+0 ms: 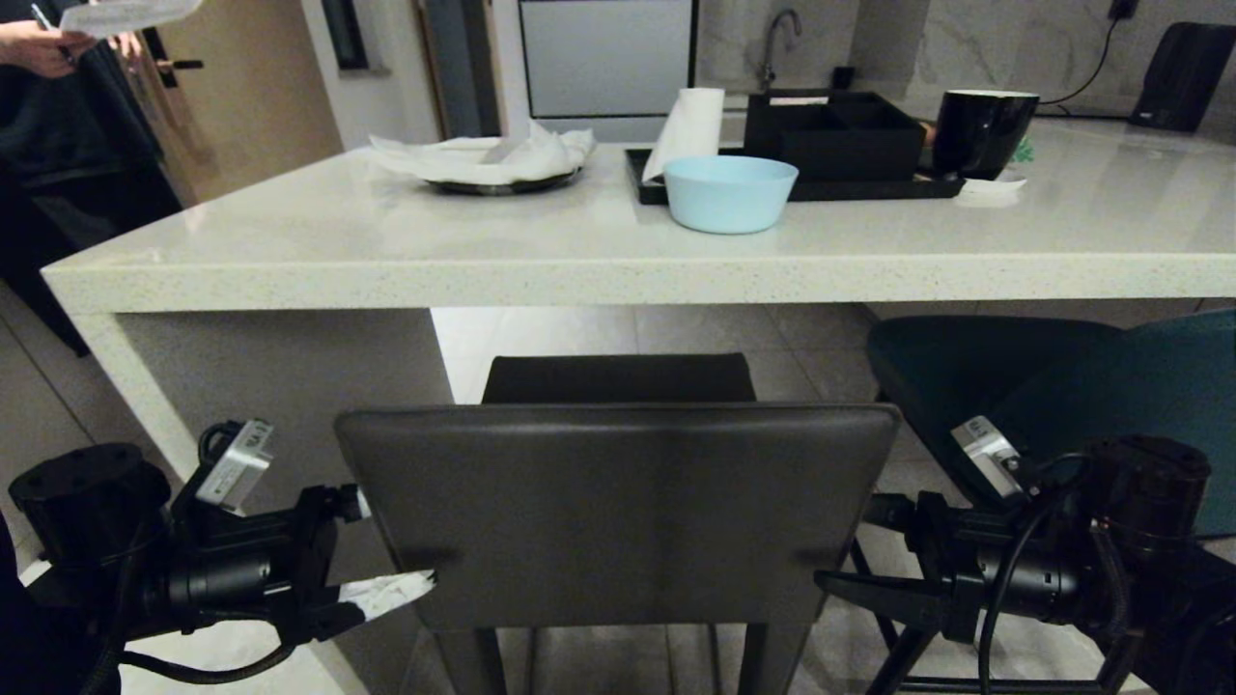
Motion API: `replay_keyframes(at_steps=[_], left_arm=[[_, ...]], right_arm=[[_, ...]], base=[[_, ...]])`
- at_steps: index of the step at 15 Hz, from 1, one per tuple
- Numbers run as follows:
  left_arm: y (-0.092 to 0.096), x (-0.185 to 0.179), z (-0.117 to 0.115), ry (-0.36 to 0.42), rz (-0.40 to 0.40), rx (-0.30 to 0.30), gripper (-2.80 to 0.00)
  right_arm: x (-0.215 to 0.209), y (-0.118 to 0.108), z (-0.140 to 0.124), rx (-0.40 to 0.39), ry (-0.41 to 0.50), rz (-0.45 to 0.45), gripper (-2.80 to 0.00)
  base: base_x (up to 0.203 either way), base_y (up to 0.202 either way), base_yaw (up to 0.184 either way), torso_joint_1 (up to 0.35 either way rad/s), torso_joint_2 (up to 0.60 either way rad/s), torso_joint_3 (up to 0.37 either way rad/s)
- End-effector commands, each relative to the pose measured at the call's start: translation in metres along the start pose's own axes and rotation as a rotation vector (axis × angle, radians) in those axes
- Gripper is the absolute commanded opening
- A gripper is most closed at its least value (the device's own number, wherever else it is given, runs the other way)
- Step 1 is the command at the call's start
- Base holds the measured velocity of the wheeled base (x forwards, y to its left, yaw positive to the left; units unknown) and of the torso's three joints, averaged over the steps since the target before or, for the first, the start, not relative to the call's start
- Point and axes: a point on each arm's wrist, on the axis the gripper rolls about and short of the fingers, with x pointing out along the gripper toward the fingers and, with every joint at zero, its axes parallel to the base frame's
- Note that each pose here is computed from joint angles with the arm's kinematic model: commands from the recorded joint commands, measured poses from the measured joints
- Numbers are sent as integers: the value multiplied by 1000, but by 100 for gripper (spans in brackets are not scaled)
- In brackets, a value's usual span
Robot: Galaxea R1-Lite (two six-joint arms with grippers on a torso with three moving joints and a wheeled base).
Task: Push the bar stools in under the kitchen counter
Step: Pull the gray chair out from under the dining table
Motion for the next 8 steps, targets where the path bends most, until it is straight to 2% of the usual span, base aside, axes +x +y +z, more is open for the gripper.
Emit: replay_keyframes(at_steps=[1, 8], left_arm=[[-2, 1, 0, 0, -13, 4, 0], [-7, 3, 0, 2, -28, 3, 0]], right_arm=[[0, 0, 1, -10, -6, 4, 0], [0, 0, 2, -12, -7, 4, 0]], base=[[-204, 0, 2, -7, 2, 3], [-196, 0, -2, 1, 2, 4]])
